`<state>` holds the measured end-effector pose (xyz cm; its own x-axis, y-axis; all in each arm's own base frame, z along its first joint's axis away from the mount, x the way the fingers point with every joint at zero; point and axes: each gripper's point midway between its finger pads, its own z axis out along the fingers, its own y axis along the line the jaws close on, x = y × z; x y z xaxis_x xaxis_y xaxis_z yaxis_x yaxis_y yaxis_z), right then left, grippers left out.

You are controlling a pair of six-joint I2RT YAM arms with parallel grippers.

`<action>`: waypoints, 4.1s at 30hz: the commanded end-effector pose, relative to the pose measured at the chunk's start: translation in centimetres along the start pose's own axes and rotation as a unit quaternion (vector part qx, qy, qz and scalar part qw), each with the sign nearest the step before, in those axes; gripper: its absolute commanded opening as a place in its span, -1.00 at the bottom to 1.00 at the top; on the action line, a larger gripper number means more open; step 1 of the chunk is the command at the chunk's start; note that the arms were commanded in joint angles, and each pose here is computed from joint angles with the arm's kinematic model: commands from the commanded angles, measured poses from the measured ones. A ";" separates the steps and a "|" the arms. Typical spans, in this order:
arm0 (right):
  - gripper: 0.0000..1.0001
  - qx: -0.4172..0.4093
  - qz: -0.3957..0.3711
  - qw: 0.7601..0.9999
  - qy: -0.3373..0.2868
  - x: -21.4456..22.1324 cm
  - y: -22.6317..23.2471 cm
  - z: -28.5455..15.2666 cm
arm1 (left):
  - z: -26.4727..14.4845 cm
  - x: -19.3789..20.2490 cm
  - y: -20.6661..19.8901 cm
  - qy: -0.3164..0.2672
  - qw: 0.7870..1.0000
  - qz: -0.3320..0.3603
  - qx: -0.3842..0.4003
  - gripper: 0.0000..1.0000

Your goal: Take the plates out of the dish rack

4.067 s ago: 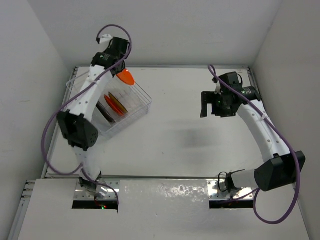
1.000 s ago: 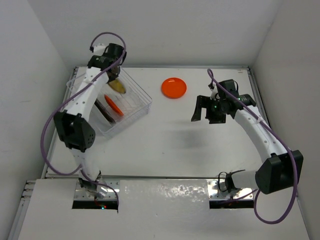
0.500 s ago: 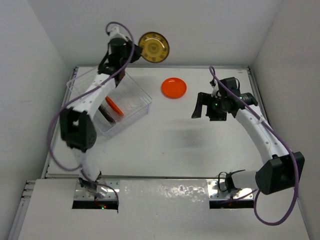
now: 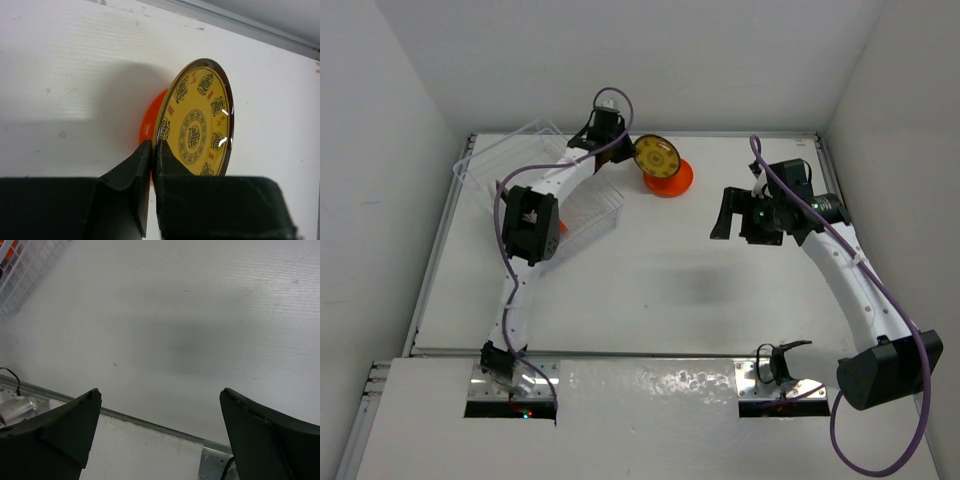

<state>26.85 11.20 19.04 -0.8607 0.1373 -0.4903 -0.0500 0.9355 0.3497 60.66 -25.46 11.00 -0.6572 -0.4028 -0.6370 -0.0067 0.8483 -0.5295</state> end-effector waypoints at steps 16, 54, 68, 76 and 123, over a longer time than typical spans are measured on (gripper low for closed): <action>0.98 0.000 0.003 1.000 -0.012 -0.7 -0.2 0.8 | -13.2 -10.2 -1.0 -0.147 0.972 0.000 -0.181 1.00; 0.98 -0.020 0.005 0.999 0.033 2.1 -0.2 3.1 | -26.1 -1.3 16.7 -0.032 0.900 -0.036 -0.433 -1.00; 0.98 -0.017 0.035 0.999 0.018 1.0 0.3 3.0 | -32.2 -14.8 0.9 -0.219 0.968 -0.014 -0.122 -1.00; 0.98 -0.007 0.070 0.994 -0.080 -3.2 0.7 -0.3 | -16.6 -10.3 -8.9 -0.143 0.984 0.014 0.110 -1.00; 0.98 -0.098 -0.003 0.995 0.026 -0.8 4.5 6.2 | -34.5 -7.8 10.6 -0.088 0.911 0.032 -0.402 0.12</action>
<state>30.15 16.38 15.80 -0.8937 0.1102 -0.4350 -0.1183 0.8773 0.4652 40.82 -3.07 36.43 -0.3392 -0.4049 -0.8491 -0.5346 0.8257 -0.1802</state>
